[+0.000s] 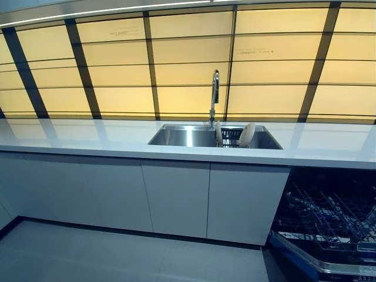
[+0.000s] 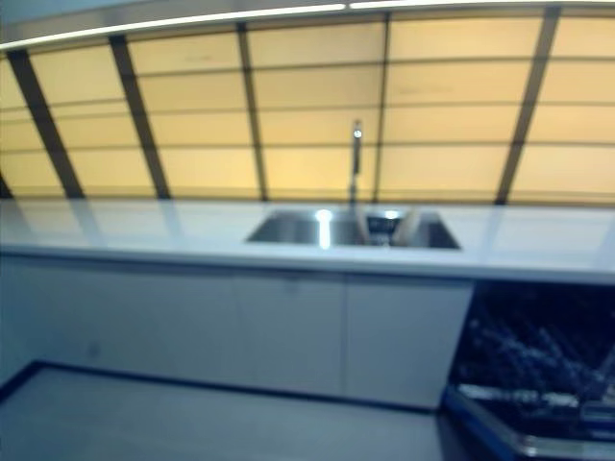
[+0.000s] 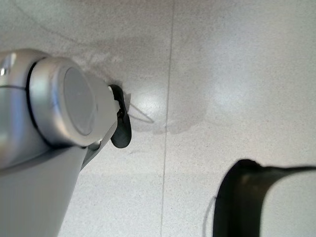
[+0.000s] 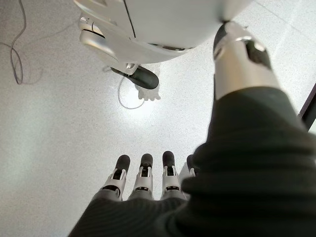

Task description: Take plates into dishwasher

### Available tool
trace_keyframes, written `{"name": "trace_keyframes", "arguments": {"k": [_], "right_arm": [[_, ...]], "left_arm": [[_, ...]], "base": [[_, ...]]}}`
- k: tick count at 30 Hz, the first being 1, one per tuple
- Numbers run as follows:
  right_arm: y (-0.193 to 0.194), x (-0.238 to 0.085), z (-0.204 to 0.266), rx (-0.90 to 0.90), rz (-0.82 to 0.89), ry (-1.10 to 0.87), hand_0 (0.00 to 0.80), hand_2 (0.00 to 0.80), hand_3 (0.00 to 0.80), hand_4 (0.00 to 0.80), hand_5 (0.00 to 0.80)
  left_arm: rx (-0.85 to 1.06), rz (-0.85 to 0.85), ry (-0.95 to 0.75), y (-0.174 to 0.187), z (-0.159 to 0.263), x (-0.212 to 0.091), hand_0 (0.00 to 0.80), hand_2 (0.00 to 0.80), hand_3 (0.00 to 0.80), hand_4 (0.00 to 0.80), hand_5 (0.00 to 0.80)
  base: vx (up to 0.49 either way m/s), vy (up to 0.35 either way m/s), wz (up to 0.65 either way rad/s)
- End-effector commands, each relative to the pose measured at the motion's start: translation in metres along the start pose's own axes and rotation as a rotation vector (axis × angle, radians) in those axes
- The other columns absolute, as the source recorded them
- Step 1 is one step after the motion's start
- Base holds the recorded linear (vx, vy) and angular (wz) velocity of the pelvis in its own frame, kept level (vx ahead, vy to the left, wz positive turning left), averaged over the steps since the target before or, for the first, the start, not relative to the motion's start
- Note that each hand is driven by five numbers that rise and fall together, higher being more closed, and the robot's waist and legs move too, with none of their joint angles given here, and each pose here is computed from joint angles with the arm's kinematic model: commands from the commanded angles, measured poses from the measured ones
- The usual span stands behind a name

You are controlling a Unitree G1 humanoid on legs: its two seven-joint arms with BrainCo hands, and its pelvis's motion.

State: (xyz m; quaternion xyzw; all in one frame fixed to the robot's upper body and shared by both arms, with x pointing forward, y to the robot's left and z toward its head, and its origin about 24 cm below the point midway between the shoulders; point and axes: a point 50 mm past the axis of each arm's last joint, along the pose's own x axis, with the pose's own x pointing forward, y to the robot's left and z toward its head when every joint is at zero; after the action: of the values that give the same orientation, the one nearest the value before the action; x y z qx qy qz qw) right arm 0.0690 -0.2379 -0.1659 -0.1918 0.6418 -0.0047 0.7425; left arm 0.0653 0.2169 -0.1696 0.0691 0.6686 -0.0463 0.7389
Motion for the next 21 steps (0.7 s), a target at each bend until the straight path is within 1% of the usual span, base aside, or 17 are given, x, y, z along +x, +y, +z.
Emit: {"name": "trace_keyframes", "arguments": {"k": [1,3,4,7,8,9,10,13,17,19,20,21], "right_arm": [[-0.002,0.000,0.023,-0.022,-0.007,-0.027,0.000,0.000,0.000,0.000,0.000],[-0.004,0.000,0.025,-0.013,-0.014,-0.029,0.000,0.000,0.000,0.000,0.000],[-0.005,0.000,0.027,-0.011,-0.017,-0.033,0.000,0.000,0.000,0.000,0.000],[-0.008,0.000,0.030,-0.008,-0.023,-0.041,0.000,0.000,0.000,0.000,0.000],[-0.012,-0.001,0.032,0.002,-0.032,-0.046,0.000,0.000,0.000,0.000,0.000],[-0.014,-0.001,0.031,0.008,-0.035,-0.039,0.000,0.000,0.000,0.000,0.000],[-0.015,0.000,0.026,0.023,-0.041,-0.024,0.000,0.000,0.000,0.000,0.000],[-0.014,0.000,0.017,0.031,-0.048,-0.001,0.000,0.000,0.000,0.000,0.000],[-0.017,0.000,0.014,0.048,-0.059,0.014,0.000,0.000,0.000,0.000,0.000],[-0.016,0.001,0.010,0.086,-0.055,0.026,0.000,0.000,0.000,0.000,0.000],[-0.015,0.001,0.009,0.087,-0.050,0.028,0.000,0.000,0.000,0.000,0.000],[-0.013,0.001,0.008,0.049,-0.036,0.027,0.000,0.000,0.000,0.000,0.000]], "left_arm": [[-0.075,0.064,-0.047,0.009,0.024,-0.001,0.000,0.000,0.000,0.000,0.000],[-0.164,0.078,-0.069,0.009,0.027,-0.001,0.000,0.000,0.000,0.000,0.000],[-0.254,0.086,-0.089,0.009,0.029,-0.002,0.000,0.000,0.000,0.000,0.000],[-0.313,0.092,-0.109,0.009,0.031,-0.002,0.000,0.000,0.000,0.000,0.000],[-0.377,0.082,-0.136,0.008,0.029,-0.002,0.000,0.000,0.000,0.000,0.000],[-0.398,0.072,-0.137,0.007,0.027,-0.001,0.000,0.000,0.000,0.000,0.000],[-0.406,0.061,-0.123,0.005,0.021,0.000,0.000,0.000,0.000,0.000,0.000],[-0.431,0.063,-0.112,0.005,0.011,0.000,0.000,0.000,0.000,0.000,0.000],[-0.460,0.067,-0.108,0.004,0.011,0.001,0.000,0.000,0.000,0.000,0.000],[-0.451,0.080,-0.122,0.006,0.014,0.000,0.000,0.000,0.000,0.000,0.000],[-0.452,0.084,-0.125,0.008,0.015,0.000,0.000,0.000,0.000,0.000,0.000],[-0.450,0.088,-0.142,0.011,0.018,-0.001,0.000,0.000,0.000,0.000,0.000]], "base": [[0.007,-0.077,0.00],[-0.012,-0.066,0.02],[-0.019,-0.060,0.04],[-0.046,-0.089,0.10],[-0.067,-0.152,0.25],[0.083,-0.109,0.00],[0.267,0.040,-0.08],[0.557,0.166,0.05],[0.290,0.117,-0.23],[0.288,0.138,-0.39],[0.359,0.151,-0.29],[0.327,0.134,-0.16]]}}
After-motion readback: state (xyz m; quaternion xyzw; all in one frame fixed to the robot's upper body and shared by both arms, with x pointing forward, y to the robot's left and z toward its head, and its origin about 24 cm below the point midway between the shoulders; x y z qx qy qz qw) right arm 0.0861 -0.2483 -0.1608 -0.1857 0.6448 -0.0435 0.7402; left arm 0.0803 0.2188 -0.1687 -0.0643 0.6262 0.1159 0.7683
